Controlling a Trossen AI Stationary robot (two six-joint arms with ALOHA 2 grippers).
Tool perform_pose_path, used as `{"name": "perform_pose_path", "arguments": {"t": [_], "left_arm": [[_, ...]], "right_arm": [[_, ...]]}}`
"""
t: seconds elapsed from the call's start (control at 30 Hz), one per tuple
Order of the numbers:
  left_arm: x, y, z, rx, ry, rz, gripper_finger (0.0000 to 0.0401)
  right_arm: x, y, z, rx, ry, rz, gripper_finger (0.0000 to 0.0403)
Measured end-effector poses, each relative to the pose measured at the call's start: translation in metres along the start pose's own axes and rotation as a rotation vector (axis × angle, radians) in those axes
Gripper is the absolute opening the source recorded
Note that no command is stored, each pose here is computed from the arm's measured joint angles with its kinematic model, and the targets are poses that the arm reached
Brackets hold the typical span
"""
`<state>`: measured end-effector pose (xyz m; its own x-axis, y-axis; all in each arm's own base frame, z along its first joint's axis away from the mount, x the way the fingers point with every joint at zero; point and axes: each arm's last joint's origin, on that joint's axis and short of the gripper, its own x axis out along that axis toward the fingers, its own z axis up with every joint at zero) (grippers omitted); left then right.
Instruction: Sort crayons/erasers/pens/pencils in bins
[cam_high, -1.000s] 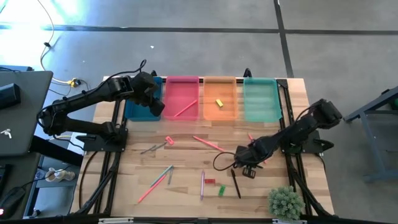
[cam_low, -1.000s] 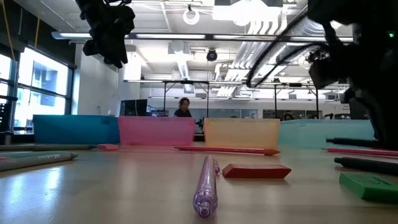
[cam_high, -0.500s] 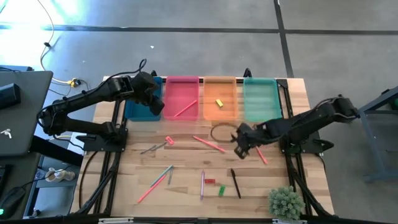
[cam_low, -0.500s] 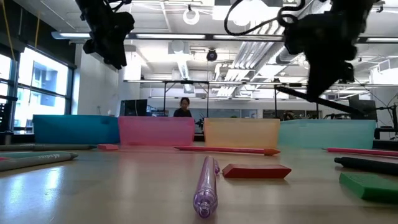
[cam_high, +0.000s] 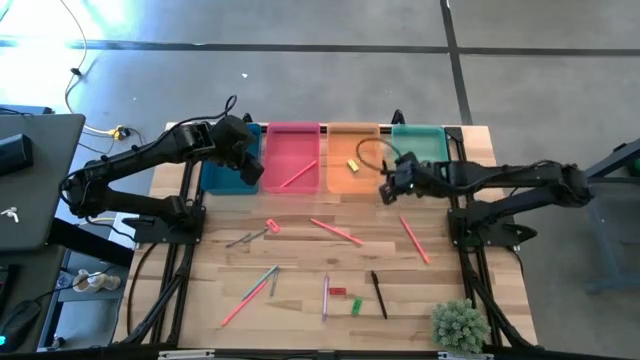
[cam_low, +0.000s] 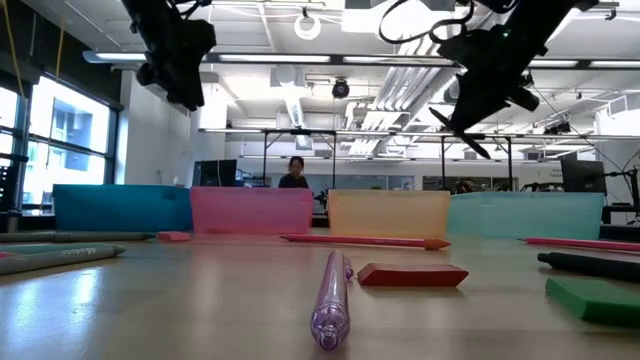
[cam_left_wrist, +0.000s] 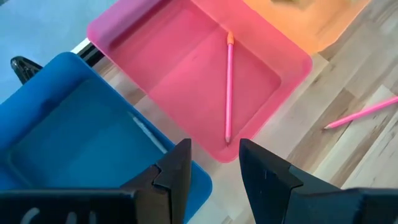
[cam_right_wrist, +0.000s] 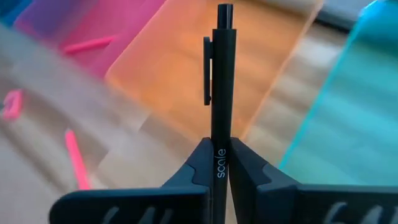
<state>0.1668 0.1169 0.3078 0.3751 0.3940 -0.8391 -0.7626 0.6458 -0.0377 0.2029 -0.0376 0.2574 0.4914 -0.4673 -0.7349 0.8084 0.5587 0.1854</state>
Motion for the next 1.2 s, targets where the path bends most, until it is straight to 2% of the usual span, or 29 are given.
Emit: {"name": "perform_pose_path", "arguments": {"t": [0.27, 0.43, 0.57, 0.93, 1.2], "left_arm": [[0.000, 0.000, 0.001, -0.004, -0.014, -0.004, 0.0122], [0.000, -0.001, 0.001, -0.071, -0.009, -0.018, 0.0122], [0.000, -0.001, 0.001, -0.129, -0.003, -0.036, 0.0122], [0.000, -0.001, -0.001, -0.242, 0.020, -0.033, 0.0124], [-0.001, -0.007, -0.006, -0.309, 0.056, -0.035, 0.0167]], "right_arm": [[0.001, -0.033, 0.025, 0.037, -0.079, -0.108, 0.0010], [0.007, -0.052, 0.035, -0.016, -0.067, -0.184, 0.0013], [0.013, -0.068, 0.039, -0.088, -0.013, -0.253, 0.0013], [0.050, -0.106, 0.031, -0.087, 0.228, -0.274, 0.0014], [0.072, -0.122, 0.026, -0.095, 0.335, -0.281, 0.0014]]}}
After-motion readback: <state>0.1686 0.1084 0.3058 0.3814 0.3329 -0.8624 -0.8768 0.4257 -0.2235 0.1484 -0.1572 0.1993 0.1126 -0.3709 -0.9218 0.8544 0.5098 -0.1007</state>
